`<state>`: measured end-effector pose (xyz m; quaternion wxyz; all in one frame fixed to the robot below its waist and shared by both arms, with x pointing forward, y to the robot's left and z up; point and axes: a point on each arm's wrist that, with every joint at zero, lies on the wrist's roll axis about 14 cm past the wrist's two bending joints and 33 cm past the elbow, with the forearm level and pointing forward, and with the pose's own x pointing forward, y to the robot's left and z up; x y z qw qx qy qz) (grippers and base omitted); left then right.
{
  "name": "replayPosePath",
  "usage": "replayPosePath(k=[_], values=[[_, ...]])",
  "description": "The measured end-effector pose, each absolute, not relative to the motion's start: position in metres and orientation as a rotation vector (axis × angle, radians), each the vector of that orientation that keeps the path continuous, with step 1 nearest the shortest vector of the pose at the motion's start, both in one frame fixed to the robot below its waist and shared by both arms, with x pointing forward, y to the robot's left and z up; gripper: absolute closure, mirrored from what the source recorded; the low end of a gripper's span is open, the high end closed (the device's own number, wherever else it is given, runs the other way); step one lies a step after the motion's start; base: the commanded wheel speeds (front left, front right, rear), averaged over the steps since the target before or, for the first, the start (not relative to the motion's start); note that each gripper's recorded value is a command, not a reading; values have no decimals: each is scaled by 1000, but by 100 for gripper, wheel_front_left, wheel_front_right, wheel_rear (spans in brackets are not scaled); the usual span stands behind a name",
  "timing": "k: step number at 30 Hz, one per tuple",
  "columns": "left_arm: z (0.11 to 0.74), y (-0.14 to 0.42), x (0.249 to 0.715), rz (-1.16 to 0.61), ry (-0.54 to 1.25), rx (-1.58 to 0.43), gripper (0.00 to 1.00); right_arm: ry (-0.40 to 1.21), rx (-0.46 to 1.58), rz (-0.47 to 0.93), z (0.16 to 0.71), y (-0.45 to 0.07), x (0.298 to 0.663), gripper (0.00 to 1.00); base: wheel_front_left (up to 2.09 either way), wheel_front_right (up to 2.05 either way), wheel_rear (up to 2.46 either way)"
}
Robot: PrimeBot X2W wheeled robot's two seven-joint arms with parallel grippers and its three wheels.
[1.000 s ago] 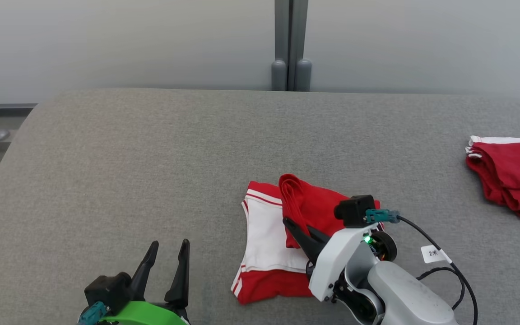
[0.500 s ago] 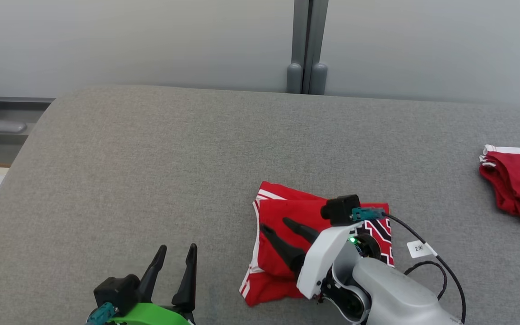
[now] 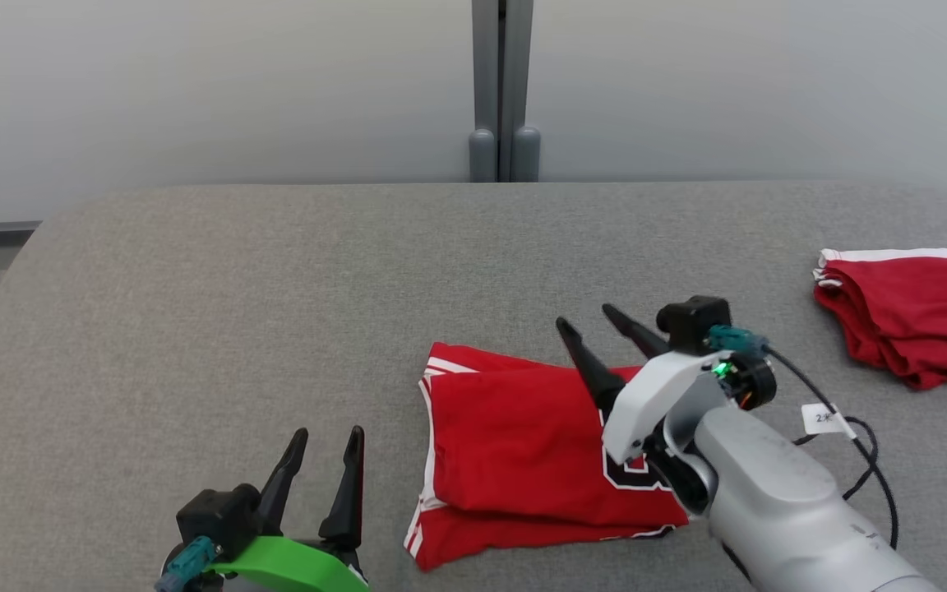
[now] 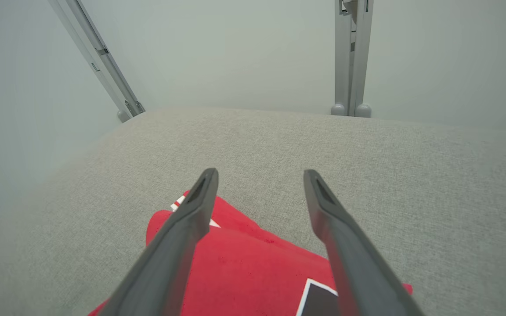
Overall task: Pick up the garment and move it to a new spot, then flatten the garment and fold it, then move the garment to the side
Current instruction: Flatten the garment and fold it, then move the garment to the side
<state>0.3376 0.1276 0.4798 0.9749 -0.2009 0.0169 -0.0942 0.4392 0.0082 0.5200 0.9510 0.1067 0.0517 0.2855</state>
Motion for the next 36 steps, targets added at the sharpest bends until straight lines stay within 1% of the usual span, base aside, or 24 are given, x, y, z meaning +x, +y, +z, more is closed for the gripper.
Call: replayPosePath(k=[2,4,10,16,23,36], values=[[483,125,341,-197,24,-402,0,35,202,528,537,-13,448,0,0,0,0],[487,123,344,-202,13,-396,0,6,189,472,537,-35,447,0,0,0,0],[492,118,346,-208,-3,-388,0,-67,129,308,531,-97,425,0,0,0,0],[488,122,342,-187,1,-385,0,-78,97,207,517,-131,394,0,0,0,0],[477,130,332,-154,24,-390,0,-73,138,160,510,-144,373,0,0,0,0],[472,139,325,-123,32,-380,0,-60,148,142,503,-150,366,0,0,0,0]])
